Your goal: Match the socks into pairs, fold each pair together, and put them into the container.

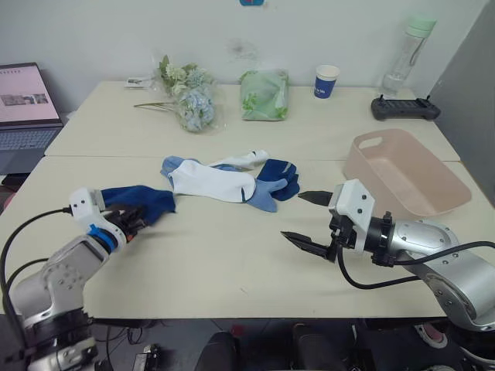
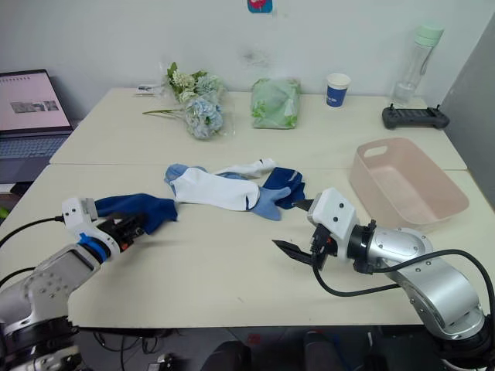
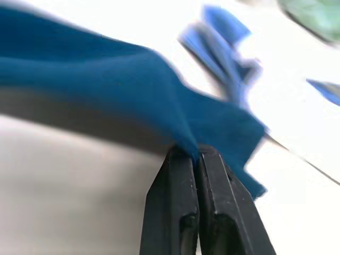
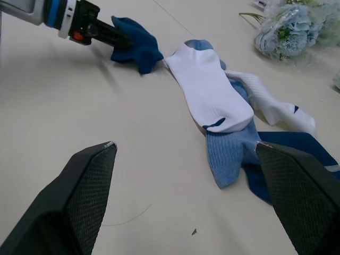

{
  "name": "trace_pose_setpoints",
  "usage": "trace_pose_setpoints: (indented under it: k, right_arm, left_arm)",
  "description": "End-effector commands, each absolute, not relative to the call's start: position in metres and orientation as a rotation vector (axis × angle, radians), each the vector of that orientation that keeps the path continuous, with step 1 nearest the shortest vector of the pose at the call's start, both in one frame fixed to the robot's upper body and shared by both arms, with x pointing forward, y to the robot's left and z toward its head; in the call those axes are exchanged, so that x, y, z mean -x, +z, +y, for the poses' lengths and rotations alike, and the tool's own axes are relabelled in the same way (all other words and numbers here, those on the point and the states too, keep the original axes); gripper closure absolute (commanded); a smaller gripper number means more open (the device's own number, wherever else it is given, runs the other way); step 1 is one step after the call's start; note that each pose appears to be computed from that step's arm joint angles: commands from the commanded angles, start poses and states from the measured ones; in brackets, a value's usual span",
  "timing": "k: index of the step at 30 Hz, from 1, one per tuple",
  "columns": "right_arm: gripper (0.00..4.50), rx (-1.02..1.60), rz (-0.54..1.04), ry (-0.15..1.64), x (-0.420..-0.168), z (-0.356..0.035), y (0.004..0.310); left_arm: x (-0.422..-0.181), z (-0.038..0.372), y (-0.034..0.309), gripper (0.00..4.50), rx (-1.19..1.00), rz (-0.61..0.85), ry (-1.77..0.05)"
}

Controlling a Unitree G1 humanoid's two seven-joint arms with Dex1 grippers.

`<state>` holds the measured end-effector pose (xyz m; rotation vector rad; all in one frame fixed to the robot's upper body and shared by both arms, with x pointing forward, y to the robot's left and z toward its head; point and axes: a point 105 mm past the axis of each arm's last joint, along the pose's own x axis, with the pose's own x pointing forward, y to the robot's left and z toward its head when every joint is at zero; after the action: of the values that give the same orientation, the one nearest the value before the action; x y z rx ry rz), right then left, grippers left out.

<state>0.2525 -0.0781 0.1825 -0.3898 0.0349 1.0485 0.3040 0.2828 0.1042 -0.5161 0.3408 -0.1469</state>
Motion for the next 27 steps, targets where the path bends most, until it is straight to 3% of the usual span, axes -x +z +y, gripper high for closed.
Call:
trace_pose_setpoints:
  k: [1, 11, 14, 19, 25, 27]
  right_arm:
    - [0.00, 0.402, -0.004, 1.050, -0.248, -0.078, 0.192]
    - [0.00, 0.433, 0.052, 0.992, -0.241, -0.096, 0.193]
    - [0.00, 0.430, 0.053, 0.985, -0.241, -0.096, 0.194]
    - [0.00, 0.431, 0.057, 0.992, -0.240, -0.095, 0.193]
    - [0.00, 0.449, 0.051, 1.026, -0.240, -0.088, 0.186]
    - [0.00, 0.459, 0.052, 1.036, -0.240, -0.087, 0.182]
  left_arm:
    - [-0.283, 0.238, 0.107, 4.49, 0.570, 0.414, -0.347]
    - [-0.277, 0.122, 0.105, 4.49, 0.684, 0.459, -0.634]
    - [-0.271, 0.105, 0.112, 3.90, 0.671, 0.448, -0.706]
    - [-0.255, 0.116, 0.117, 2.26, 0.591, 0.441, -0.758]
    - [-0.227, 0.150, 0.116, 0.26, 0.204, 0.486, -0.869]
    - [-0.220, 0.160, 0.116, 0.01, 0.070, 0.486, -0.921]
